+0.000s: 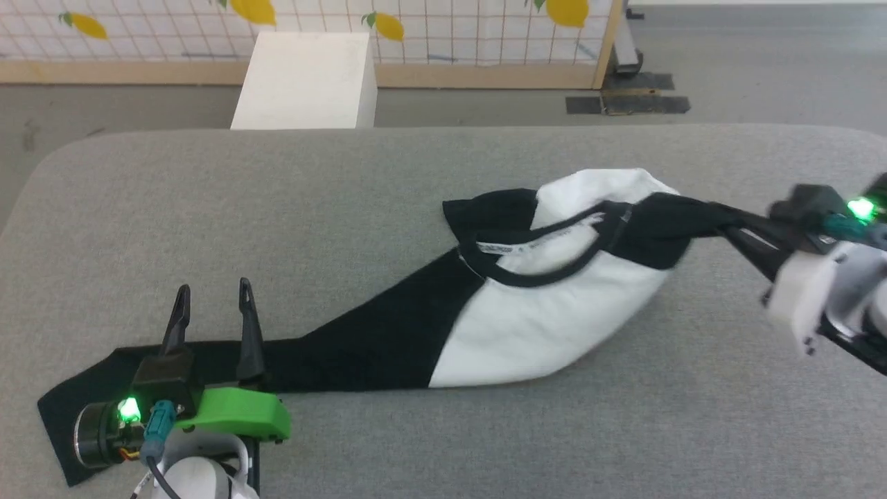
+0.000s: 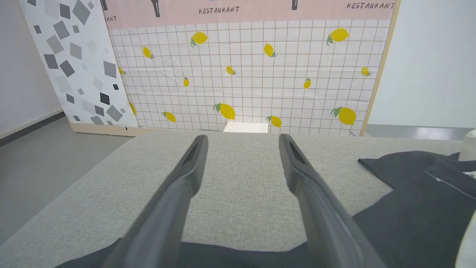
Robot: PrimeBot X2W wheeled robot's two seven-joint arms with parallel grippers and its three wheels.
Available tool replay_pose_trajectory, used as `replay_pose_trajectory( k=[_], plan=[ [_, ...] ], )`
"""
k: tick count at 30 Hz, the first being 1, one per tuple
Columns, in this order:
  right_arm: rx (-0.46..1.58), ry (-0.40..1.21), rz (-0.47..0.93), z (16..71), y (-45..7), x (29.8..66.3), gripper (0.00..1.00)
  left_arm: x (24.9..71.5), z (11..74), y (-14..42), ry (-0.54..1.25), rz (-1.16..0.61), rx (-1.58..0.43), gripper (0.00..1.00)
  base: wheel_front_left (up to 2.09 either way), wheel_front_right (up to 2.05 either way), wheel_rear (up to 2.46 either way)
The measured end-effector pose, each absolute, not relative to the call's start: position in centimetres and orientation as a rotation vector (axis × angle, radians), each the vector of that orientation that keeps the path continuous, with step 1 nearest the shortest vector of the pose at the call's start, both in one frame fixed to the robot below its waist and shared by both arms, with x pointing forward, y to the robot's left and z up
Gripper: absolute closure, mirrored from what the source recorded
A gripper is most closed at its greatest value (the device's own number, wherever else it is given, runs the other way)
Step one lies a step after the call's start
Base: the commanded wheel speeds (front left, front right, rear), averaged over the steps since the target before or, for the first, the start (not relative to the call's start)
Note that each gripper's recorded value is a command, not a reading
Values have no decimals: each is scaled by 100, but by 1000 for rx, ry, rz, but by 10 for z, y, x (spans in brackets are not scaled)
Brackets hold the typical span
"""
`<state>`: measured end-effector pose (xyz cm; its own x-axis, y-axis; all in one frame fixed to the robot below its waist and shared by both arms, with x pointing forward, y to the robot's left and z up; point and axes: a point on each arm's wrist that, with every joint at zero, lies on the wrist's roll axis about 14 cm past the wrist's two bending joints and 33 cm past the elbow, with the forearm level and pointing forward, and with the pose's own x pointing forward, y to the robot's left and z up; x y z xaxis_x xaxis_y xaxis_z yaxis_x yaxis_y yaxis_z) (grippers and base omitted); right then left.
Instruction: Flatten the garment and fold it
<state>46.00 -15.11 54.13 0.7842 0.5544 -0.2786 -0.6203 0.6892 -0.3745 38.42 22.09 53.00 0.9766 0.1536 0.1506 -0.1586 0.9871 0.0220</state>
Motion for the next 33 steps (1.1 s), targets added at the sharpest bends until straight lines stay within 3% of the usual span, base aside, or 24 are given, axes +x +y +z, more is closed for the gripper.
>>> replay_pose_trajectory(
  k=[4,14,17,18,19,20,26,33],
  plan=[
    [-507,221,591,519,-190,433,100,381,531,217,-155,149,24,0,0,0,0],
    [-315,708,555,364,-209,286,100,379,531,205,-155,120,12,0,0,0,0],
    [-272,708,525,357,-206,278,100,378,529,203,-147,108,14,0,0,0,0],
    [-263,688,513,359,-207,280,76,378,528,202,-145,105,17,0,0,0,0],
    [-237,660,494,363,-205,283,27,377,528,202,-143,104,21,0,0,0,0],
    [-201,624,473,368,-204,288,0,376,527,202,-143,99,28,0,0,0,0],
    [-181,373,412,431,-210,325,0,370,533,203,-158,101,44,0,0,0,0],
    [-308,109,412,534,-212,368,0,364,538,205,-173,106,53,0,0,0,0]
  ],
)
